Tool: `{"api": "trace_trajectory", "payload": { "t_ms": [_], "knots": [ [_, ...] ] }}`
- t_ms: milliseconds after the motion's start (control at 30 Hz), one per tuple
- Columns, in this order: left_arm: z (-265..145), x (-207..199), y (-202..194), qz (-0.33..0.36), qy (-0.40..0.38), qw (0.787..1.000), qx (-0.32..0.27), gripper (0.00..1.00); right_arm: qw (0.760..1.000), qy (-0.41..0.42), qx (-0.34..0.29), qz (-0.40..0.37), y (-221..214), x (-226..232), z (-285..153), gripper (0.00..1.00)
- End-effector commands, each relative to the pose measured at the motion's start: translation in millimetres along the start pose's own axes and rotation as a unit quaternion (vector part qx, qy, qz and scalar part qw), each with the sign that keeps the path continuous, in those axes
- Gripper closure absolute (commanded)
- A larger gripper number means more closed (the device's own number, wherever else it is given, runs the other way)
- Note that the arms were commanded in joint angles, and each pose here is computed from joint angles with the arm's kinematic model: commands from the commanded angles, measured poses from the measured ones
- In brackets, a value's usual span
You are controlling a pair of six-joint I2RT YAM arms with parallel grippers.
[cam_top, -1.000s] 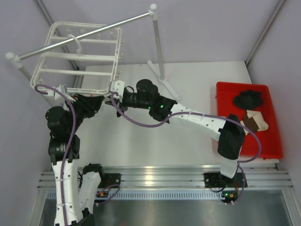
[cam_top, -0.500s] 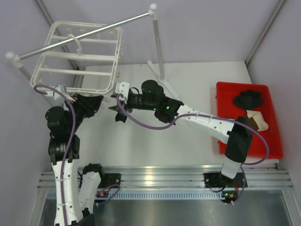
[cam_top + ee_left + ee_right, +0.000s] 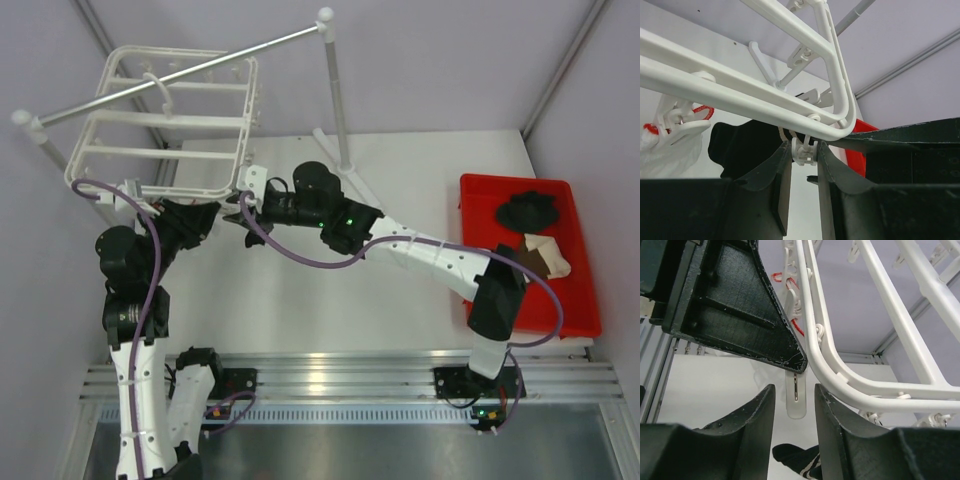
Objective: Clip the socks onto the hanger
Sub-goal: Open the clamp at the hanger.
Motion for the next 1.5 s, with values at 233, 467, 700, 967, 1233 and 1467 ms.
{"api": "trace_trajectory", "payload": {
  "t_ms": [233, 467, 700, 967, 1233, 1467],
  "knots": [
    [-3, -9, 2, 0.016, -0.028, 0.999, -0.001, 1.00, 1.000, -0.009, -0.010, -0.011, 7, -12, 12, 0.69],
    [-7, -12, 6, 0.010, -0.014, 1.000, -0.022, 0.77, 1.000, -0.017, -0.016, -0.012, 8, -11, 8, 1.00],
    [-8, -16, 12, -0.001, -0.009, 0.999, -0.051, 0.63, 1.000, -0.010, -0.014, -0.015, 6, -7, 4, 1.00],
    [-4, -17, 16, 0.001, -0.010, 0.998, -0.054, 0.60, 1.000, -0.002, -0.016, -0.017, 7, -5, 1, 1.00],
    [-3, -16, 17, 0.002, -0.005, 0.998, -0.059, 0.65, 1.000, 0.004, -0.016, -0.020, 5, -2, 0, 1.00],
    [-1, -15, 14, 0.001, -0.015, 0.999, -0.045, 0.94, 1.000, 0.002, -0.019, -0.021, 8, -5, -1, 0.92]
  ]
}}
Point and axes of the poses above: each gripper's point midway between its finger pads, its own z axis out along the fingers, its own x axis along the line the jaws close on, y = z × x, the point moved 9 cm from there along -z, back along the fingers, and after that the axes turned 14 degrees about -z, right-handed, at the moved point
